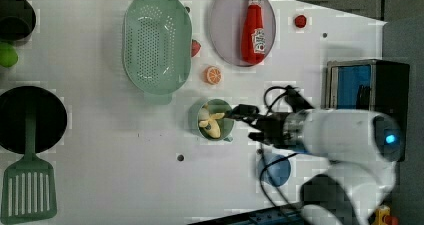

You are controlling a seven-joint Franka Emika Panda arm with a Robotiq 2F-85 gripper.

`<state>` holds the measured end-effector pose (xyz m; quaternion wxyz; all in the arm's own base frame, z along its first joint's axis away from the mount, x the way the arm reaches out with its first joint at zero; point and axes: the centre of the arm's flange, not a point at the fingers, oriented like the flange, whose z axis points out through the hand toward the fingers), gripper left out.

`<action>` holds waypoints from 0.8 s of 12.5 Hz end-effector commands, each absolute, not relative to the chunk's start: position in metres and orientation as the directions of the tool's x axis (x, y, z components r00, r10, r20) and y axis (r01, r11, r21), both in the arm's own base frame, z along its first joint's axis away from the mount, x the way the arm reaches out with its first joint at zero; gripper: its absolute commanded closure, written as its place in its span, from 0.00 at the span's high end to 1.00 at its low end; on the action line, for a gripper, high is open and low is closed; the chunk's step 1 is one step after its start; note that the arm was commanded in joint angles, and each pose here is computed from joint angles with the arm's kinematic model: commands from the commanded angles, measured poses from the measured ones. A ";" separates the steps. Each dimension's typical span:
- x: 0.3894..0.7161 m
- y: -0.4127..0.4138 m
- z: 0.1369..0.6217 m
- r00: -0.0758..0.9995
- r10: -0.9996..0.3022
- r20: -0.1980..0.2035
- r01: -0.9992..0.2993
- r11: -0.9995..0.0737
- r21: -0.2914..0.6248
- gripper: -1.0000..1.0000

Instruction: Pick Banana and place it in mug.

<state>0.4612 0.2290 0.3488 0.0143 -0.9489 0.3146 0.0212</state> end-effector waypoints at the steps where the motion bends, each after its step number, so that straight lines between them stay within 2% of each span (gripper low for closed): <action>1: 0.489 0.168 0.452 0.694 -0.720 -0.015 -0.720 -0.693 -0.037 1.00; 7: 0.490 0.049 0.557 0.636 -0.770 -0.043 -0.772 -0.636 -0.016 1.00; 10: 0.485 -0.008 0.591 0.617 -0.787 0.003 -0.786 -0.616 0.047 1.00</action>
